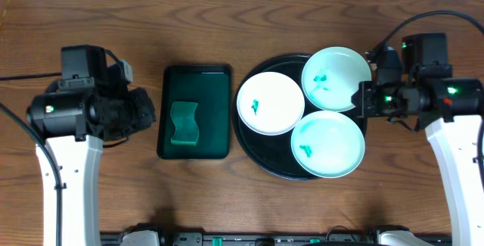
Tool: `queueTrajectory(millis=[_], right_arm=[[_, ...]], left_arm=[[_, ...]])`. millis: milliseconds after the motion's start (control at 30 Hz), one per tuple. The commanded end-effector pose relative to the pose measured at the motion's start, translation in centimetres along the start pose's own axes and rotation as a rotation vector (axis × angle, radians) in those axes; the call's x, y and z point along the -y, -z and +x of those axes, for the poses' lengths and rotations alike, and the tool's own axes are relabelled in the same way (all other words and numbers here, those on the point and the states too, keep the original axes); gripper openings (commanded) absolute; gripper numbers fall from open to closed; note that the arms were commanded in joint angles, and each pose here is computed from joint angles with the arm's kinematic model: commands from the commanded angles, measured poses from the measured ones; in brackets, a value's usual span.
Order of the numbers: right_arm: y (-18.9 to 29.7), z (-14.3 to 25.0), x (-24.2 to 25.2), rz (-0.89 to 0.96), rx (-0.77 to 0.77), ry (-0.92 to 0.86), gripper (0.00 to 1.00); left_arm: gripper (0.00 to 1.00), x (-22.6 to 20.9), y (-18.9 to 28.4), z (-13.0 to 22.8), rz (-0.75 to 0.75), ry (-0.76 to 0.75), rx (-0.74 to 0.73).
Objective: Clean dirty plates on tray and stack at the side
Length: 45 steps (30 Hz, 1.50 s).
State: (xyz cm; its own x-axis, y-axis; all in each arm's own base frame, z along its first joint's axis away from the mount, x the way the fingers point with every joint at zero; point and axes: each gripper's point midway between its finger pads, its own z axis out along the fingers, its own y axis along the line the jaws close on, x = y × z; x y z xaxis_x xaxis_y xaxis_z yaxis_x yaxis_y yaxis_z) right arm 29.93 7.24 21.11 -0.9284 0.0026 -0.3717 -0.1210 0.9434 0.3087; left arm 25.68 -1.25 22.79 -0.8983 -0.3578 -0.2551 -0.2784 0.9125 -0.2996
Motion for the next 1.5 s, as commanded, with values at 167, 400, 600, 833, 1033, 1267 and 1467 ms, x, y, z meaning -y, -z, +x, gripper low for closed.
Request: queueTrajectory(millis=[167,400,600,833,1033,1267,1467], right_arm=[[-4.3,1.6,0.3,-0.012,-0.124,-0.038,0.37],[-7.3,1.7,-0.3,-0.028,-0.149,-0.002,0.46],[-10.6,2.1,-0.7,-0.033,-0.155,0.034,0.47],[-14.9,2.1,-0.7,-0.044,-0.127,0.050,0.41],[-17.2,1.2,-0.8,-0.054,-0.092,0.056,0.40],[-18.9,1.2,-1.0,-0.034,-0.092,0.073,0.39],[-19.5,1.3,-1.0,0.013,-0.086,0.088,0.34]], left_arm=[[0.09,-0.7,-2.1,1.9,-0.010,0.006,-0.084],[0.17,-1.1,-2.9,2.6,-0.018,0.014,-0.115],[0.36,-1.3,-3.2,2.9,-0.021,0.017,-0.126],[0.42,-1.2,-3.3,2.4,-0.016,0.012,-0.107],[0.42,-1.0,-3.4,1.6,-0.006,0.003,-0.073],[0.42,0.0,-3.6,1.3,0.009,-0.062,-0.056],[0.42,0.8,-4.4,1.4,-0.051,-0.157,-0.042]])
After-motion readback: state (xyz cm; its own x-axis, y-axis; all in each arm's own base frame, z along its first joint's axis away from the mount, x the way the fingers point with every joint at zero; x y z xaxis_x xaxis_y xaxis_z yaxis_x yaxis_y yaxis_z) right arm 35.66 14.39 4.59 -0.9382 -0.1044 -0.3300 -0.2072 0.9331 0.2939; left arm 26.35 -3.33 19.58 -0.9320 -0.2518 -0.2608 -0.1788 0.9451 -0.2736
